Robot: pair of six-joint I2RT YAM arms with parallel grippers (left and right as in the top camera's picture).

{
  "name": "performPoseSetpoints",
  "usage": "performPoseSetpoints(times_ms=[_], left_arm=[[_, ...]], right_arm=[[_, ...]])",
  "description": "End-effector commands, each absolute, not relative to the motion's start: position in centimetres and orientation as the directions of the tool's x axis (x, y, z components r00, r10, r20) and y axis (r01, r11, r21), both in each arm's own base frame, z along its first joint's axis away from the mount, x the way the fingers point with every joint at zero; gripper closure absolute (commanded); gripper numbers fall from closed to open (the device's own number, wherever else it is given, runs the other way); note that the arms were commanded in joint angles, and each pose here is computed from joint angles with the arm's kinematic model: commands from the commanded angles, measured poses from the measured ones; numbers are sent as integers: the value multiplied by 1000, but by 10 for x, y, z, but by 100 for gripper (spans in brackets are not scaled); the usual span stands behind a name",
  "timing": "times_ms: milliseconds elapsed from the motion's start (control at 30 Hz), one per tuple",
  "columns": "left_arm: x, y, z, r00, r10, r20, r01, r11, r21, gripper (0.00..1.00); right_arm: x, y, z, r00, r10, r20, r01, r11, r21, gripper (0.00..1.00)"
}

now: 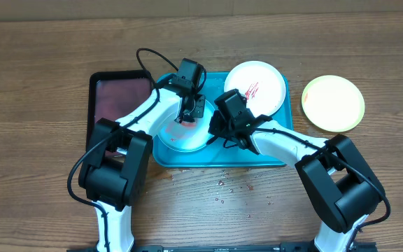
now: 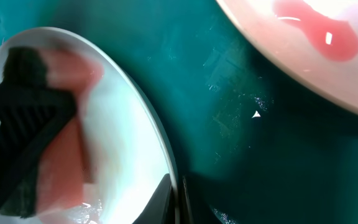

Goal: Clean dirty plates on tray and stack at the side
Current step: 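Wipe the light-blue plate's left edge with the sponge, right gripper holding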

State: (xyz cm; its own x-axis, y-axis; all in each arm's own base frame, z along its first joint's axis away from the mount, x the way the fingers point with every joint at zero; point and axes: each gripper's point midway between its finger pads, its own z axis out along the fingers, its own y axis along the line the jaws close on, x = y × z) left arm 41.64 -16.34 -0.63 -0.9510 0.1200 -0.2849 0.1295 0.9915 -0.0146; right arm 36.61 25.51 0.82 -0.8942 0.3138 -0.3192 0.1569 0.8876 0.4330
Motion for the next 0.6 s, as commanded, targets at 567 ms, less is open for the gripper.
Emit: performPoseSetpoints(times_ms=[567], left_arm=[[294, -70, -97, -972, 9, 235, 75, 959, 272, 96]], right_arm=[[375, 262, 16, -883, 340, -325, 166, 872, 461, 96]])
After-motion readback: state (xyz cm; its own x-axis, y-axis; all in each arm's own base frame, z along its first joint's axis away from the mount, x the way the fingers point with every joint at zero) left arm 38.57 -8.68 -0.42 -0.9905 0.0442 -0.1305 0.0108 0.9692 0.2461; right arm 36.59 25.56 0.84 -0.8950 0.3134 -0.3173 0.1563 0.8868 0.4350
